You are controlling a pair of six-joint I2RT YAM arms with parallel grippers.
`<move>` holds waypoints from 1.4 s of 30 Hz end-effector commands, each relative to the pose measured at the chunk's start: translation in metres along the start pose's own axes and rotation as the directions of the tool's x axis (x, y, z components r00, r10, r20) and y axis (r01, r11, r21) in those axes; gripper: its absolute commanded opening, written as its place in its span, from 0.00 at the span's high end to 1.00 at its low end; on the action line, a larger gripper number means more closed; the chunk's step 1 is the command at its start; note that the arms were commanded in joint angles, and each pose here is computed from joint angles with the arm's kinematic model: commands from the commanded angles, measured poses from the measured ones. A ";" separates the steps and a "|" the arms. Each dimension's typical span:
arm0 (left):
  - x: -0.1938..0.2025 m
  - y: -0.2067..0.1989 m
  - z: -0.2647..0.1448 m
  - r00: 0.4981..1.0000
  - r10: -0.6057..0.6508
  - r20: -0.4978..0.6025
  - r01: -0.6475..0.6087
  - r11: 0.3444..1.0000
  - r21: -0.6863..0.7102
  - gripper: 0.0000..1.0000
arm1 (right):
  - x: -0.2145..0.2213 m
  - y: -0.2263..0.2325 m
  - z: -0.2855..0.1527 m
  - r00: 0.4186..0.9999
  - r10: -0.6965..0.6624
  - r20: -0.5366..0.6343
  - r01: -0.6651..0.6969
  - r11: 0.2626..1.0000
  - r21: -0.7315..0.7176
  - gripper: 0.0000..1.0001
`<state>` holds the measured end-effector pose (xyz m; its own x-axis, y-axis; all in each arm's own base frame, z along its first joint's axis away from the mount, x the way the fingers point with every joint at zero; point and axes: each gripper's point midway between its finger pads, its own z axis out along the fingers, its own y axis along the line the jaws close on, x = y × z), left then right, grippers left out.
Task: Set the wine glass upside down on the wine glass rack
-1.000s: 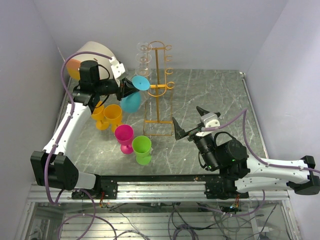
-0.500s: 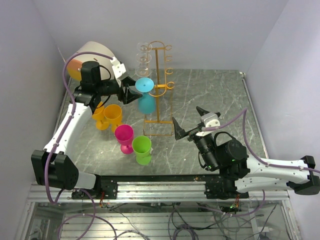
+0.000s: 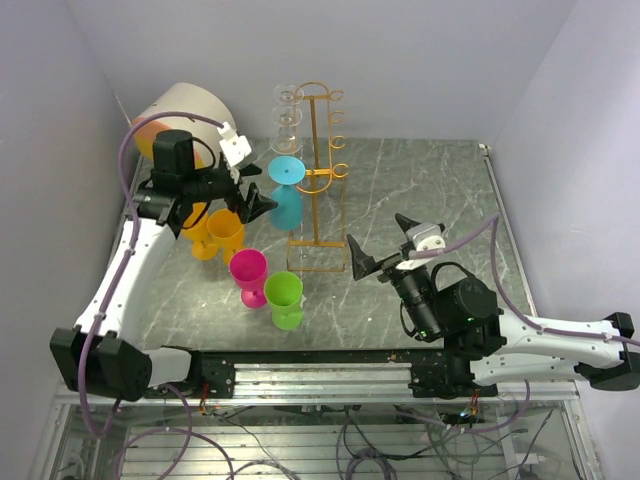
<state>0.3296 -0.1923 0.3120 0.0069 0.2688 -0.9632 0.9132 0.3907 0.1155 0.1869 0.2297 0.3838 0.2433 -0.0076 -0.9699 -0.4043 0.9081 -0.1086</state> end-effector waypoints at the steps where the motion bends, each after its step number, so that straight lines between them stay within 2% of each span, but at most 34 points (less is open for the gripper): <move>1: -0.013 0.000 -0.035 0.994 0.043 -0.100 -0.058 0.988 -0.146 0.00 | -0.019 -0.012 -0.004 0.993 0.120 0.007 -0.121 0.993 0.016 0.00; 5: -0.026 0.002 -0.068 0.989 -0.002 -0.147 -0.042 0.953 -0.300 0.00 | -0.009 -0.014 -0.009 0.981 0.191 -0.044 -0.189 0.981 0.032 0.00; 9: -0.045 0.005 -0.110 0.984 -0.079 -0.157 -0.008 0.873 -0.488 0.00 | 0.009 -0.007 -0.017 0.960 0.258 -0.112 -0.258 0.966 0.012 0.00; 14: -0.068 -0.005 -0.171 0.986 -0.168 -0.012 0.112 0.705 -0.701 0.01 | 0.043 0.017 -0.030 0.928 0.304 -0.217 -0.325 0.943 -0.071 0.00; 18: -0.071 -0.035 -0.206 0.982 -0.185 0.028 0.143 0.649 -0.747 0.01 | 0.073 0.049 -0.039 0.890 0.310 -0.336 -0.371 0.919 -0.135 0.00; 22: -0.061 -0.044 -0.252 0.975 -0.212 -0.065 0.056 0.519 -0.853 0.00 | 0.096 0.078 -0.044 0.854 0.281 -0.438 -0.386 0.906 -0.172 0.00; 24: -0.054 -0.040 -0.278 0.959 -0.271 -0.085 0.031 0.398 -0.917 0.00 | 0.105 0.089 -0.045 0.836 0.273 -0.476 -0.394 0.903 -0.174 0.00; 25: -0.050 -0.041 -0.285 0.951 -0.295 -0.093 0.022 0.365 -0.931 0.00 | 0.107 0.093 -0.045 0.831 0.271 -0.487 -0.398 0.900 -0.179 0.00; 27: -0.045 -0.047 -0.289 0.939 -0.325 -0.110 0.018 0.366 -0.930 0.01 | 0.111 0.103 -0.046 0.818 0.266 -0.510 -0.410 0.892 -0.192 0.00; 32: -0.029 -0.073 -0.268 0.916 -0.369 -0.156 0.059 0.510 -0.858 0.04 | 0.112 0.122 -0.047 0.788 0.274 -0.552 -0.452 0.866 -0.216 0.00; 34: -0.020 -0.074 -0.263 0.900 -0.404 -0.165 0.081 0.526 -0.847 0.03 | 0.113 0.128 -0.048 0.776 0.270 -0.570 -0.462 0.858 -0.223 0.00; 36: -0.003 -0.071 -0.255 0.860 -0.471 -0.197 0.110 0.548 -0.829 0.03 | 0.116 0.134 -0.049 0.765 0.258 -0.591 -0.463 0.858 -0.224 0.00; 38: 0.008 -0.063 -0.254 0.832 -0.511 -0.213 0.115 0.536 -0.836 0.02 | 0.120 0.136 -0.048 0.761 0.236 -0.604 -0.443 0.869 -0.219 0.00; 42: 0.009 -0.054 -0.249 0.826 -0.519 -0.218 0.125 0.546 -0.829 0.02 | 0.126 0.134 -0.042 0.765 0.193 -0.614 -0.385 0.901 -0.197 0.00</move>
<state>0.1722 0.0115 0.3675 -0.5132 0.2173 -0.8303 0.1282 0.9760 0.1762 0.1229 0.3323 0.2361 -0.4242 -0.0651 -0.9032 -0.6513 0.7149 0.2543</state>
